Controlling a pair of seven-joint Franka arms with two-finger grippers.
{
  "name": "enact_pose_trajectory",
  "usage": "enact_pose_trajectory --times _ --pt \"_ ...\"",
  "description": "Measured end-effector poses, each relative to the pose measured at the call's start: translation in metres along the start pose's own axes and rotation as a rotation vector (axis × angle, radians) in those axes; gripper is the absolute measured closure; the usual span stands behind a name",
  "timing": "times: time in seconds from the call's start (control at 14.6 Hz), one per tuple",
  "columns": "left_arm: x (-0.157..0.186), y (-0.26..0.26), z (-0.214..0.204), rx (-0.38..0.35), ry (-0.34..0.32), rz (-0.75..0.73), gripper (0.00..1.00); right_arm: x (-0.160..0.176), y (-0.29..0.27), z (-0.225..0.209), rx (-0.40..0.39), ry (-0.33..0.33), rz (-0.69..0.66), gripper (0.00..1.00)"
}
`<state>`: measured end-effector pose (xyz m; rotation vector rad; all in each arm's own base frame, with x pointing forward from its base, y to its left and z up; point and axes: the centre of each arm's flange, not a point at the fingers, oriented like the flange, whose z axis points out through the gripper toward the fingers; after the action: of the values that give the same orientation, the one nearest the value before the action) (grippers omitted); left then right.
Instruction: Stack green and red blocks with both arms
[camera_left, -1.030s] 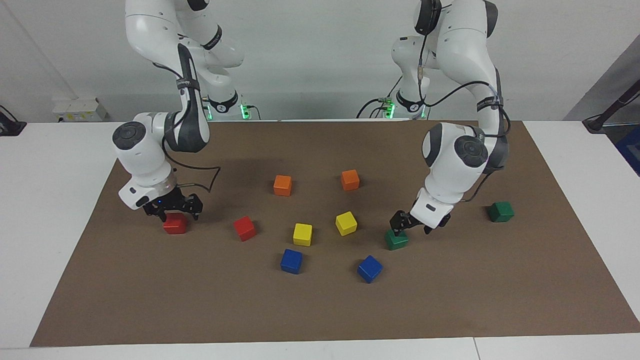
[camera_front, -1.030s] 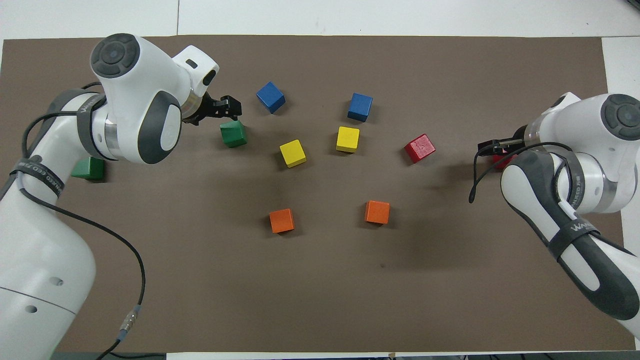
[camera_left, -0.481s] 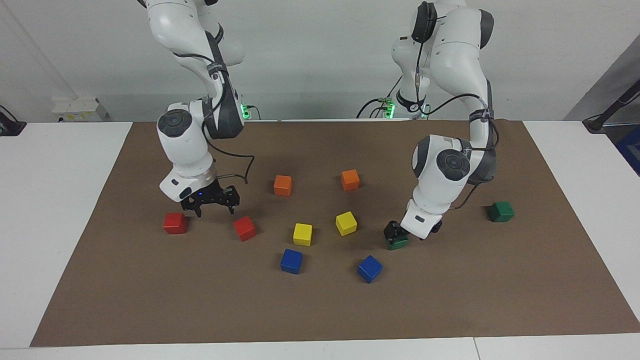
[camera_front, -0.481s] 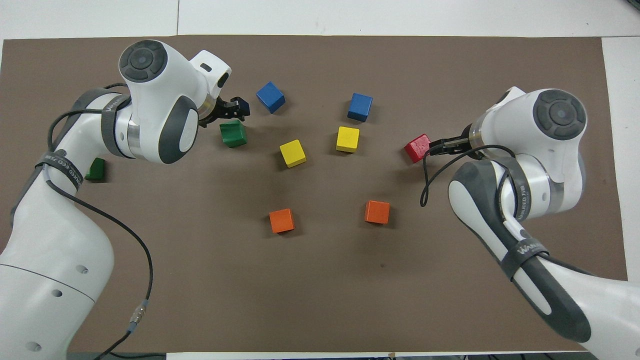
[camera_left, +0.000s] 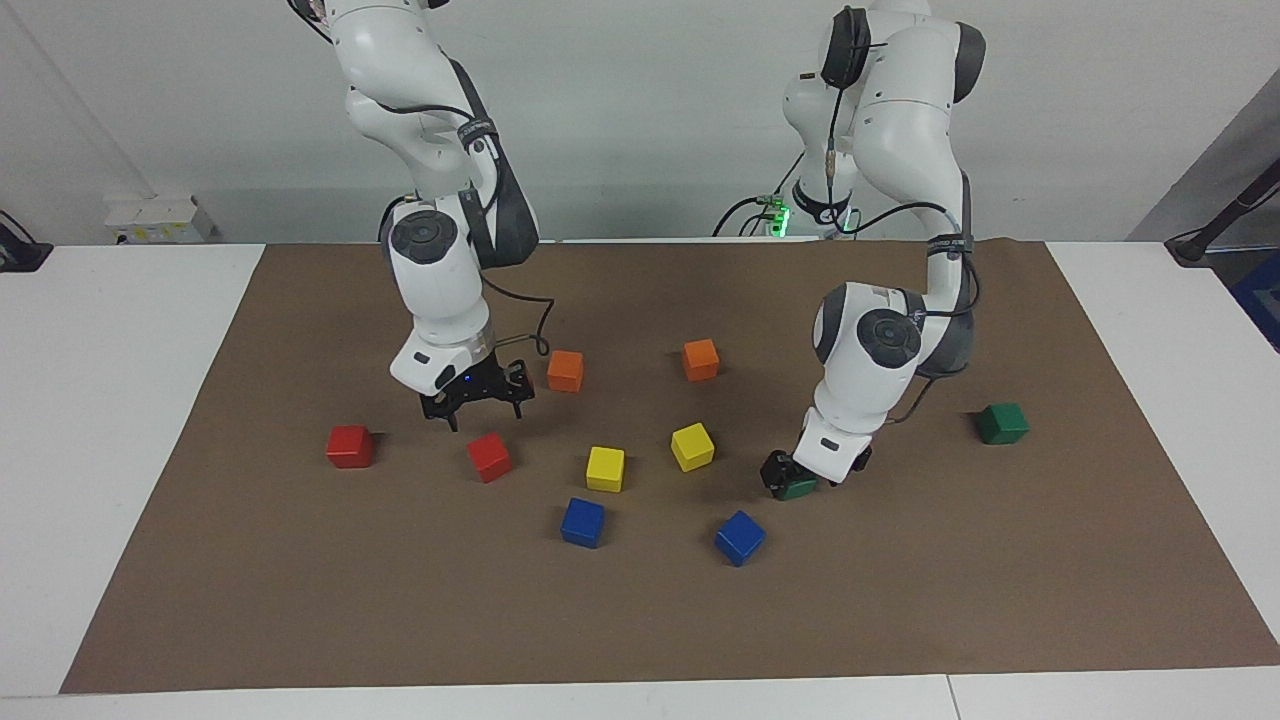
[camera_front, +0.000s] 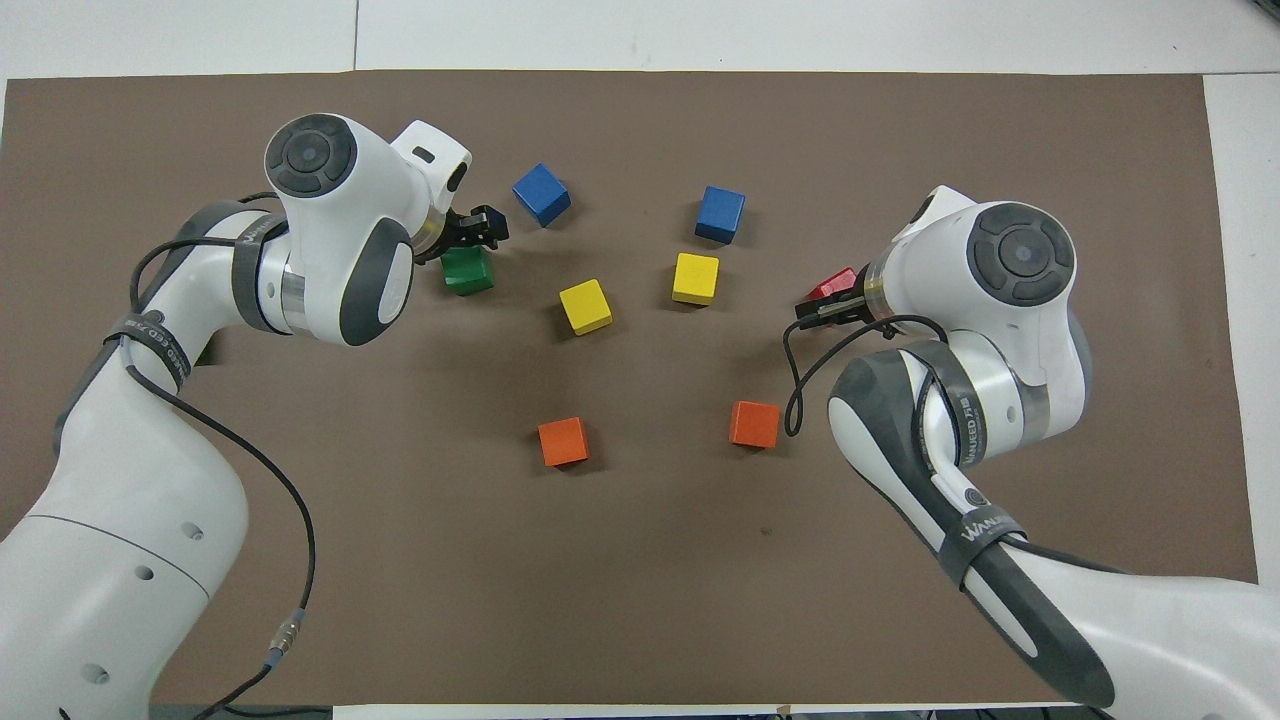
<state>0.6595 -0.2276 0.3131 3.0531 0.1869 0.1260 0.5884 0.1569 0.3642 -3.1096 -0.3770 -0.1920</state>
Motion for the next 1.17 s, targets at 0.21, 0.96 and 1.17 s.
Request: enact_pose_trajectory --times 0.21,0.96,1.17 --pt "-0.005 0.005 0.006 0.015 0.009 0.009 0.32 0.0 0.004 0.016 0.0 -0.005 -0.041 0.0" --pt "0.017 -0.036 -0.065 0.099 0.035 0.022 0.45 0.001 0.006 0.054 0.003 -0.015 -0.045 0.0" --pt "0.029 -0.106 -0.112 0.12 0.003 0.112 0.45 0.0 0.008 0.062 0.003 -0.021 -0.045 0.29"
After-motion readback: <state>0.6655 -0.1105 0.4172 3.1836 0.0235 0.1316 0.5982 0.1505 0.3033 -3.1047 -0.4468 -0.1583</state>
